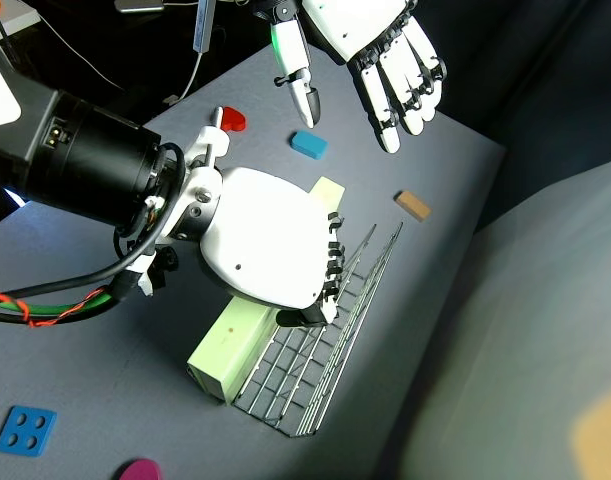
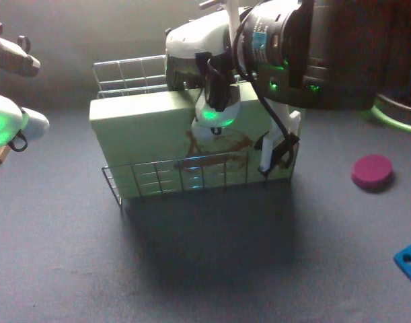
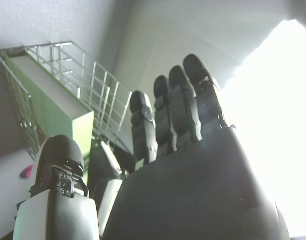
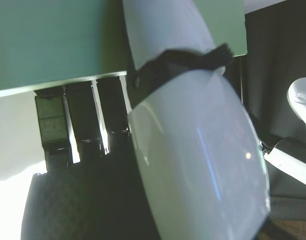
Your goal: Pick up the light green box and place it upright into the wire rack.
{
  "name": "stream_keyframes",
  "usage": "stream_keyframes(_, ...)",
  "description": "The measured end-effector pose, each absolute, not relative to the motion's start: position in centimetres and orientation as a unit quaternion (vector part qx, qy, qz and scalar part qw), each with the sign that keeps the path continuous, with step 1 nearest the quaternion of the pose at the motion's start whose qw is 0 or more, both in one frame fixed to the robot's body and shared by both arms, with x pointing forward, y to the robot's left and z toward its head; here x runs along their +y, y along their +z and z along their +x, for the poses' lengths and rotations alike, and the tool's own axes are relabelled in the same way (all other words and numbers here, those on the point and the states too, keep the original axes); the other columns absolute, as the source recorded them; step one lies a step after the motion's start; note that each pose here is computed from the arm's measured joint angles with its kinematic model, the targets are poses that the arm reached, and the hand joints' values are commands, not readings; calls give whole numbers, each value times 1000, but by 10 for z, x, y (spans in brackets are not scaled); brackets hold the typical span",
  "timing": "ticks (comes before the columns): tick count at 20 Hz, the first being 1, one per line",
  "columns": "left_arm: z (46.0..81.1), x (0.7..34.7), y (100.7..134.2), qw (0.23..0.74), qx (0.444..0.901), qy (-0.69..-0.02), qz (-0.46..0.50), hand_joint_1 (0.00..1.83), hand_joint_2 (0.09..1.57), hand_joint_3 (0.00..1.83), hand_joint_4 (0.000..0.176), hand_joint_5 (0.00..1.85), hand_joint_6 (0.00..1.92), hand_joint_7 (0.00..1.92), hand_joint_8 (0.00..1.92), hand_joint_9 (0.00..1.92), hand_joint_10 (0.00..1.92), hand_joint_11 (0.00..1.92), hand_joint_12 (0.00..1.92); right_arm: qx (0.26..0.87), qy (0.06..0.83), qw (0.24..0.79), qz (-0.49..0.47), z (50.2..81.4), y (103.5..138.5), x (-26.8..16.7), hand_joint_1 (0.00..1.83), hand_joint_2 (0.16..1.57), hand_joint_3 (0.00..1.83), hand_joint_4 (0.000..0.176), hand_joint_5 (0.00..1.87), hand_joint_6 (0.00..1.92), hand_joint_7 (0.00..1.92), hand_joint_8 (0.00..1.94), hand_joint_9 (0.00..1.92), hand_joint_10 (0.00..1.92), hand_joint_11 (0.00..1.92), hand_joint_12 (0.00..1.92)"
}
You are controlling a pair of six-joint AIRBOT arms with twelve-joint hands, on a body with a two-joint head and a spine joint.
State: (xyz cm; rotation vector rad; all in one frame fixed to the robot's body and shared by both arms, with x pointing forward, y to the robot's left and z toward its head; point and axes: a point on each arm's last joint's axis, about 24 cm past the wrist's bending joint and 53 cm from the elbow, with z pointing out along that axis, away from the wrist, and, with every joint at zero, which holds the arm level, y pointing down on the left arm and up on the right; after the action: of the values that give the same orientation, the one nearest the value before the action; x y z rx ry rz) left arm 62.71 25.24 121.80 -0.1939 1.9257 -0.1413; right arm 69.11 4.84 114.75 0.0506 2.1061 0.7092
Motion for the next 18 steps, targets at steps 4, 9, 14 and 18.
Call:
stream_keyframes(4, 627, 252, 1218, 565, 819, -60, -82, 295, 1244, 0, 87, 312, 2, 235, 2, 196, 2, 0, 587, 849, 285, 445, 20, 690, 1149, 43, 893, 1048, 0, 0, 624, 2, 692, 4, 625, 122, 224, 1182)
stream_keyframes(9, 627, 252, 1219, 566, 818, -61, -83, 291, 1241, 0, 87, 313, 1, 237, 1, 196, 1, 0, 616, 844, 293, 448, 20, 684, 1160, 33, 762, 964, 0, 0, 412, 0, 470, 0, 464, 15, 88, 1126)
stream_keyframes(14, 626, 248, 1218, 561, 823, -62, -73, 279, 1246, 1, 88, 308, 0, 237, 0, 197, 1, 0, 618, 820, 318, 475, 23, 663, 1212, 7, 511, 959, 0, 32, 213, 0, 268, 0, 264, 0, 0, 967)
stream_keyframes(18, 621, 232, 1226, 566, 818, -82, -68, 279, 1246, 1, 87, 319, 5, 236, 0, 197, 1, 0, 623, 805, 315, 502, 15, 632, 1244, -25, 421, 963, 0, 36, 189, 0, 240, 0, 239, 0, 0, 921)
